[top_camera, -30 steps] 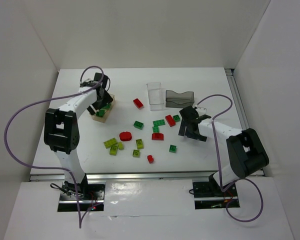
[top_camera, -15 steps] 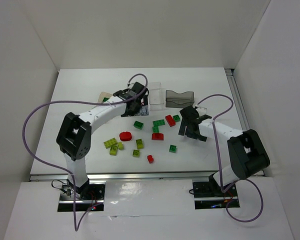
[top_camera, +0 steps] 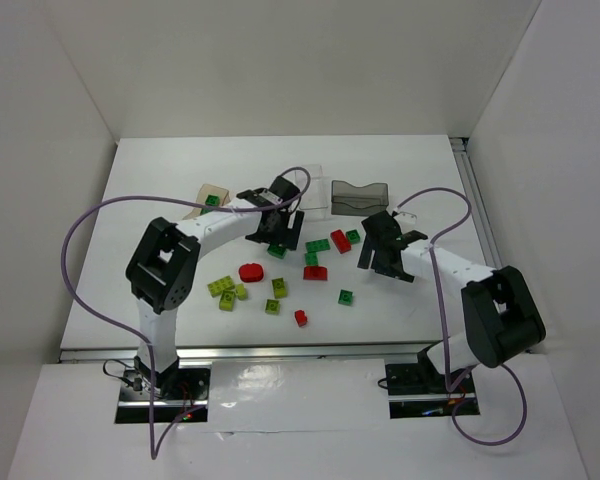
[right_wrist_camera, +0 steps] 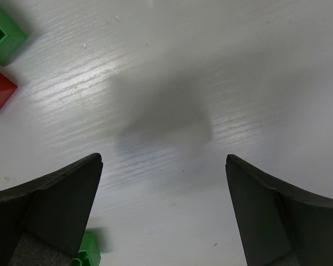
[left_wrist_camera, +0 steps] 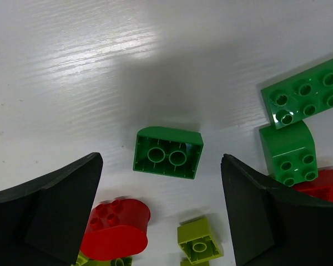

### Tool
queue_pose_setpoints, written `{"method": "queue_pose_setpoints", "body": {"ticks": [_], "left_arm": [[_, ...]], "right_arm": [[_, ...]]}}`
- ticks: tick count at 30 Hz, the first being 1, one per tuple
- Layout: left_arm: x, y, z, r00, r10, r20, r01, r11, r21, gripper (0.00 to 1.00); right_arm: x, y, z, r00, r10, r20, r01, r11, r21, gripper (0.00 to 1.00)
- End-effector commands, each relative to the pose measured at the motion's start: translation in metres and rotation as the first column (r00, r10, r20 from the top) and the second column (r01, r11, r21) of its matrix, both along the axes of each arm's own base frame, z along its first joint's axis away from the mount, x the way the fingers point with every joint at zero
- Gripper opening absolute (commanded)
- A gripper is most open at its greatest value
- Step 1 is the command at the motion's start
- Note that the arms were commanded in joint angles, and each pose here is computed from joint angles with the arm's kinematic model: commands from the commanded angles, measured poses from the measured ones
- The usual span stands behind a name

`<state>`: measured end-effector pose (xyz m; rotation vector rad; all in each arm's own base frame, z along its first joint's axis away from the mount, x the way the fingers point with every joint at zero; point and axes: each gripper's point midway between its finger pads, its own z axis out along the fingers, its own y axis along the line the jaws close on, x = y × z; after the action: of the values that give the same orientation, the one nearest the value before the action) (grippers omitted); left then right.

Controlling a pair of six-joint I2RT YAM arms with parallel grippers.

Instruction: Sort the legos into containers by color

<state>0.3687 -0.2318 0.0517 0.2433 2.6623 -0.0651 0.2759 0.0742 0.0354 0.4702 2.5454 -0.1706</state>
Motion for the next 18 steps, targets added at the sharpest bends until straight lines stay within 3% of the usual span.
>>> {"method": "queue_pose_setpoints", "body": {"ticks": [1,13,18], "left_arm": [[-0.001,-0.014,-0.006,0.993,-0.115,0.000,0.115,0.993,-0.014,0.96],[0.001,-0.011,-0.027,0.996,-0.085,-0.025,0.086,0.994,0.068,0.73],[0.008,-0.006,-0.010,0.998,-0.055,0.018,0.053,0.994,0.091,0.62]], "right_arm": [[-0.003,-0.003,0.007,1.000,-0.014,0.018,0.014,1.000,-0.008,1.00],[-0.003,-0.004,0.007,1.000,-0.017,0.022,0.018,1.000,-0.016,1.00],[-0.005,-0.005,0.007,1.000,-0.017,0.013,0.017,1.000,-0.020,1.00]]}}
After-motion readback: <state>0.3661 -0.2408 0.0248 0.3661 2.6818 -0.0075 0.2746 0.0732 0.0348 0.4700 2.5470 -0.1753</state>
